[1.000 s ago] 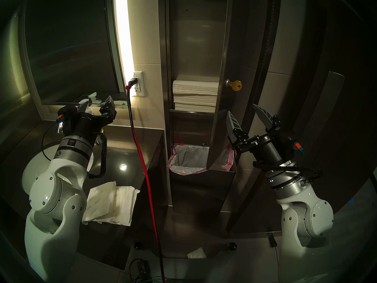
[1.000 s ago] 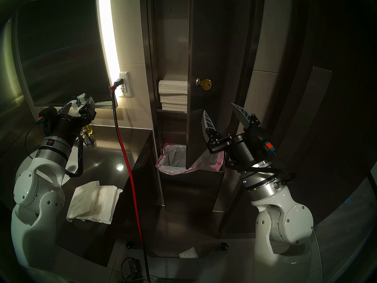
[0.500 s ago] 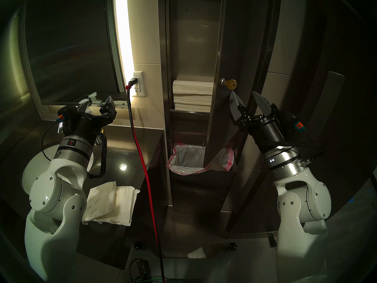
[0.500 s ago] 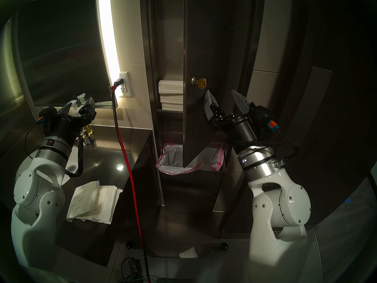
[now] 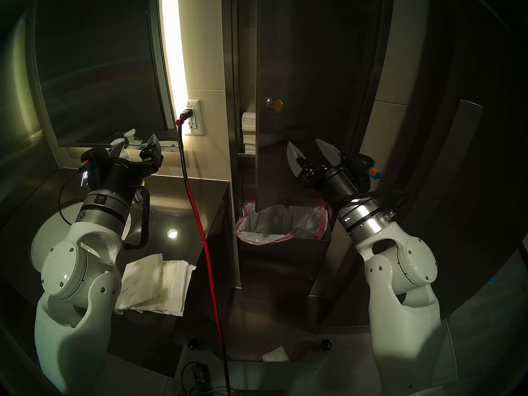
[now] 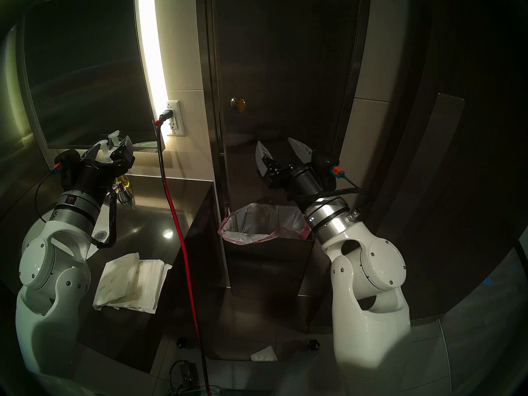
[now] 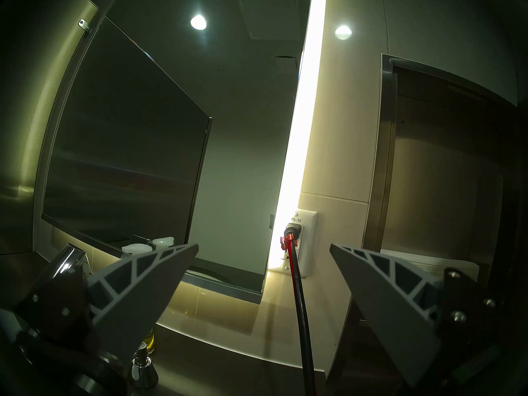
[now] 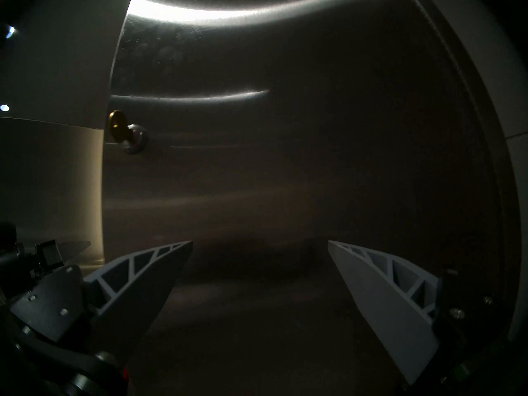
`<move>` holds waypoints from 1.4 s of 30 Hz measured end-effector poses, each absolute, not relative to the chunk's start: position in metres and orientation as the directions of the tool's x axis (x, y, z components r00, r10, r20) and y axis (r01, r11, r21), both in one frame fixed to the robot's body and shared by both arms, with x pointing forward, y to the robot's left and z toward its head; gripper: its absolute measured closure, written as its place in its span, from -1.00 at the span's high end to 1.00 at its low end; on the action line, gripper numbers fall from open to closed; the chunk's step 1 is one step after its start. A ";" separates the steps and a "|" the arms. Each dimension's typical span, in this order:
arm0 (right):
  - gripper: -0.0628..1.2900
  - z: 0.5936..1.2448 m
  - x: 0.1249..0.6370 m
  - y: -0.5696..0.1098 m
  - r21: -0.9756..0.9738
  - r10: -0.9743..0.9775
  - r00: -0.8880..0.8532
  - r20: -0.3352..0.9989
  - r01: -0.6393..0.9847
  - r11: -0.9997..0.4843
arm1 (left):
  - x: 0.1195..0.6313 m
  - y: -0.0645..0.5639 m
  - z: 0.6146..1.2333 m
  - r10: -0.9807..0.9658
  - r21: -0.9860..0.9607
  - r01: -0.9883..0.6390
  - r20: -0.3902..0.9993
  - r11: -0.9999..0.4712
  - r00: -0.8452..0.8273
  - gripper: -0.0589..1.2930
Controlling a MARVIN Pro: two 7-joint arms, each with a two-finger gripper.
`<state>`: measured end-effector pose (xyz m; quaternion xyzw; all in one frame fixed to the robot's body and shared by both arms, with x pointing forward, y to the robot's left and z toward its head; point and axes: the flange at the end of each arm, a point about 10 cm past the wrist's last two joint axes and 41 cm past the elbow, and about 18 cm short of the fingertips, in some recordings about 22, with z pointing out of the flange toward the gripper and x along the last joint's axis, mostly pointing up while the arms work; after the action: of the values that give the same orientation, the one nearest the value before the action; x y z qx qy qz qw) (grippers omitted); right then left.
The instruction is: Twist key and close towel dispenser
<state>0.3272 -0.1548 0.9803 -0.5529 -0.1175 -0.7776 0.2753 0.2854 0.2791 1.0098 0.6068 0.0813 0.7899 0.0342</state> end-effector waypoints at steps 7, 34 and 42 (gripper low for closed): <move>0.92 0.976 0.349 -0.154 -0.121 -0.284 -0.232 0.930 0.539 -0.834 | 0.285 0.279 1.010 0.153 0.170 0.045 0.953 -0.984 -0.261 0.95; 0.92 0.959 0.433 -0.109 -0.073 -0.221 -0.226 0.949 0.524 -0.849 | 0.285 0.279 1.010 0.152 0.170 0.044 0.953 -0.984 -0.261 0.95; 0.92 0.957 0.457 -0.109 -0.043 -0.193 -0.238 0.952 0.521 -0.852 | 0.285 0.279 1.010 0.153 0.170 0.045 0.953 -0.984 -0.261 0.95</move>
<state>0.4569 -0.1089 0.9572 -0.5724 -0.1431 -0.7737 0.2309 0.2854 0.2791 1.0096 0.6069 0.0812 0.7899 0.0342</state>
